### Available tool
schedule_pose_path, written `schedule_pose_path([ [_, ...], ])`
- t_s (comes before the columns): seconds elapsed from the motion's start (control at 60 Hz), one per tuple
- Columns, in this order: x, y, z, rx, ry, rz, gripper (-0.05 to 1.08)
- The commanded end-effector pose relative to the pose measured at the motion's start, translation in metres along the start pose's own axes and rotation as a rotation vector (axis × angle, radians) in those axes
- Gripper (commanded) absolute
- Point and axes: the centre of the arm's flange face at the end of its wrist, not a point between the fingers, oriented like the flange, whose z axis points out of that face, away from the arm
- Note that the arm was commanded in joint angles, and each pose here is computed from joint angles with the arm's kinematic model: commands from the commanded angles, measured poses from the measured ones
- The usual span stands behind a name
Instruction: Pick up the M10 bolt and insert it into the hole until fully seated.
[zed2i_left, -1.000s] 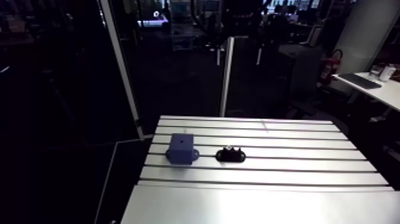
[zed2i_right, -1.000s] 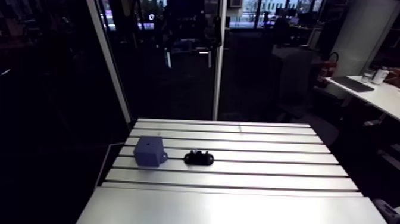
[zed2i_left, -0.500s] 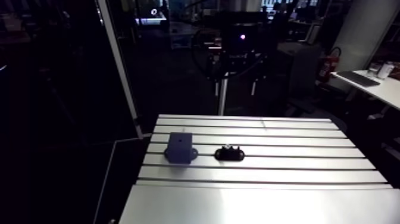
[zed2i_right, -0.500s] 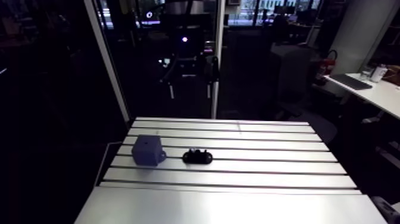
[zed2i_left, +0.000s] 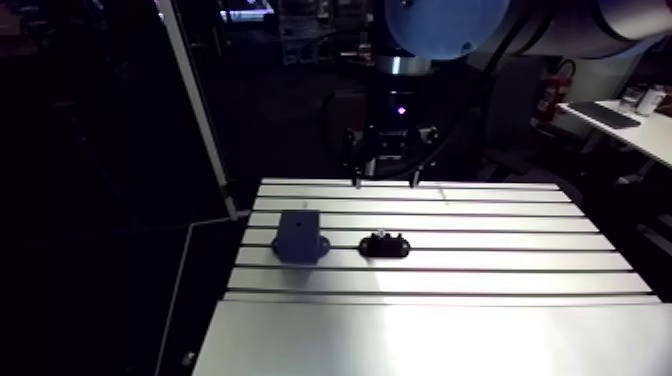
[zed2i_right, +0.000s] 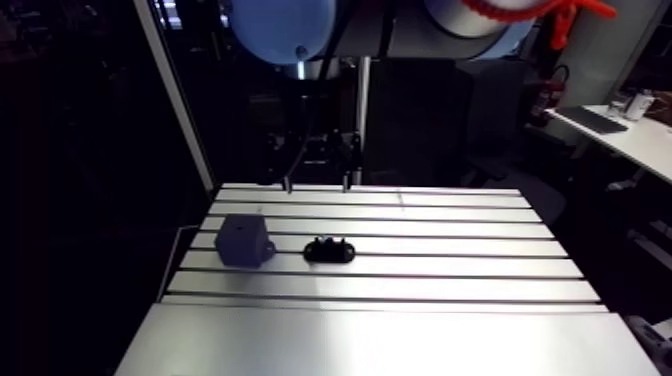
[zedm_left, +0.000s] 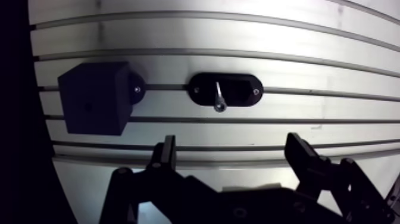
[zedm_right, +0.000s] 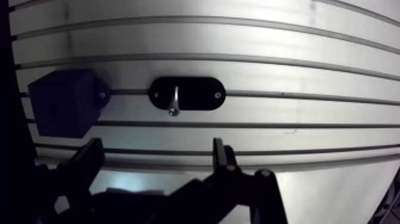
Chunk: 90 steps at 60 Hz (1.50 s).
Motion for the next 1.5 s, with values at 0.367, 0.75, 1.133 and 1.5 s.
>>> schedule_pose_path([
  [0.367, 0.002, 0.004, 0.03, 0.006, -0.002, 0.007, 0.14],
  [0.75, 0.003, 0.004, 0.051, 0.005, -0.011, 0.003, 0.39],
  [1.133, 0.006, 0.001, 0.064, 0.005, -0.02, 0.0, 0.48],
  [1.5, 0.004, 0.001, 0.071, 0.005, -0.035, 0.0, 0.49],
])
